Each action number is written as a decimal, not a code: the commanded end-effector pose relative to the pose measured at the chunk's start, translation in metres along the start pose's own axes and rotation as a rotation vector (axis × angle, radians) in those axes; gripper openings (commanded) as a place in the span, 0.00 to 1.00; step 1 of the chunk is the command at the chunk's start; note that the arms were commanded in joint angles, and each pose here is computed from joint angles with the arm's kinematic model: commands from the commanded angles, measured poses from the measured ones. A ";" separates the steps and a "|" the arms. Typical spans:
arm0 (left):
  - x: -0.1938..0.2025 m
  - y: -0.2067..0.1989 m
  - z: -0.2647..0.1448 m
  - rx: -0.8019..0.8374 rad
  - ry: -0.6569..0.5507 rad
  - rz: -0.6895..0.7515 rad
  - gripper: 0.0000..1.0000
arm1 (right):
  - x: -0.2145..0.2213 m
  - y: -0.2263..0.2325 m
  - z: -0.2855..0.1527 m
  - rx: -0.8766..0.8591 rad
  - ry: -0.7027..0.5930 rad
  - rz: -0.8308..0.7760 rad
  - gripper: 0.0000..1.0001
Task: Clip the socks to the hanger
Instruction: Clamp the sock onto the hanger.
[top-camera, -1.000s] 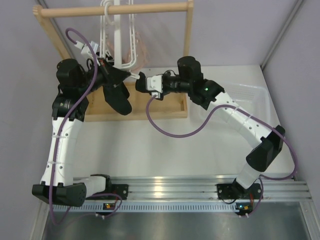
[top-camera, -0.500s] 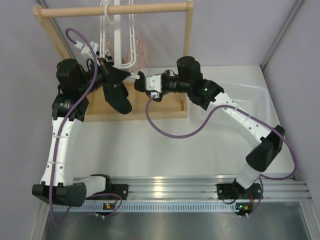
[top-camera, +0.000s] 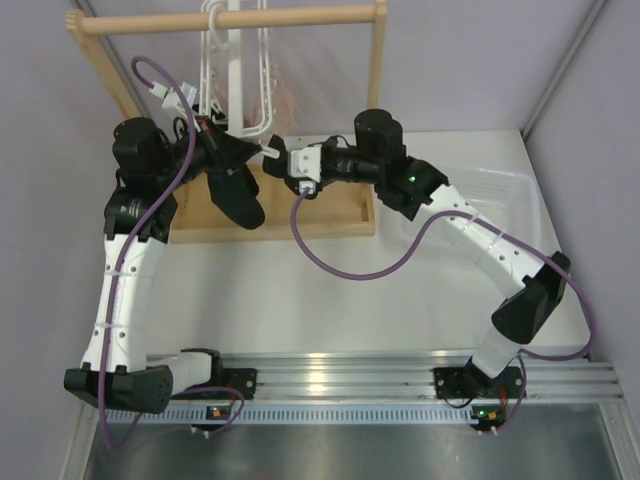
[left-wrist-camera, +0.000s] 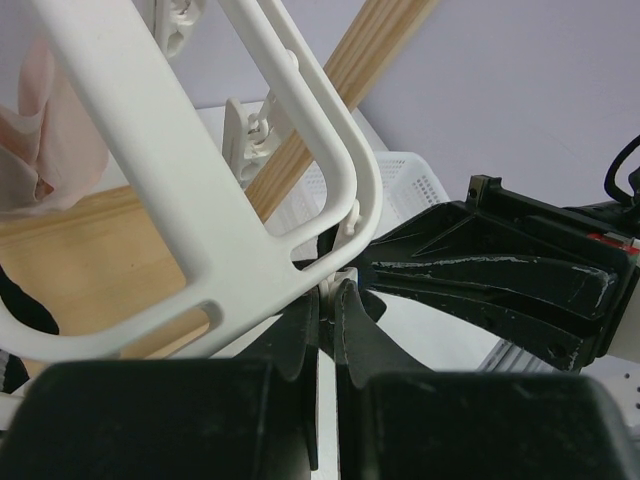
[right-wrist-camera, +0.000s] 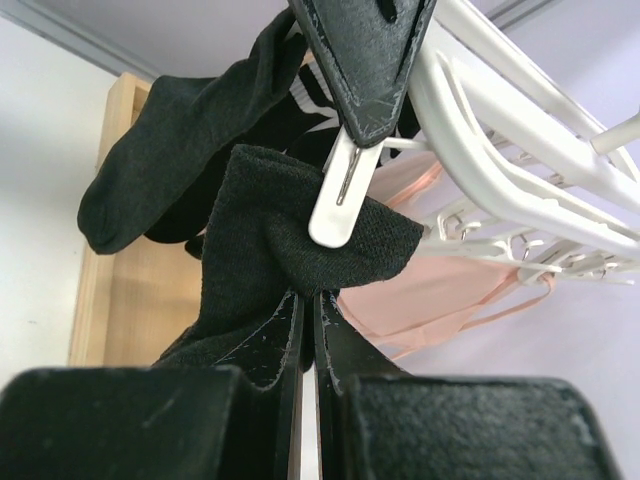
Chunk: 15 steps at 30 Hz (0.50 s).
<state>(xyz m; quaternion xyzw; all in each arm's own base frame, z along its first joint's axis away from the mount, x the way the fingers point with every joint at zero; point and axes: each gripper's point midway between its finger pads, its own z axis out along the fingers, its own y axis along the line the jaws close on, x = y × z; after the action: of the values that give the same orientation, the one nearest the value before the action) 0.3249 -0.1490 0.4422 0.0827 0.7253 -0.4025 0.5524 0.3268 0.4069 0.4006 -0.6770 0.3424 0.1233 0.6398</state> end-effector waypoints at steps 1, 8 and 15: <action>-0.010 -0.011 -0.005 0.032 -0.024 0.037 0.00 | -0.038 -0.028 -0.006 0.079 -0.083 -0.052 0.00; -0.010 -0.013 -0.005 0.036 -0.025 0.032 0.00 | -0.047 -0.031 -0.006 0.090 -0.100 -0.061 0.00; -0.013 -0.013 -0.007 0.023 -0.043 0.029 0.32 | -0.041 -0.030 -0.003 0.092 -0.080 -0.066 0.00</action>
<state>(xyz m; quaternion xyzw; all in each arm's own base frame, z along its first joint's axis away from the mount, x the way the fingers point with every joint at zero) 0.3248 -0.1491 0.4423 0.0816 0.7253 -0.4034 0.5518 0.3238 0.4108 0.4058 -0.6740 0.3367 0.1221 0.6462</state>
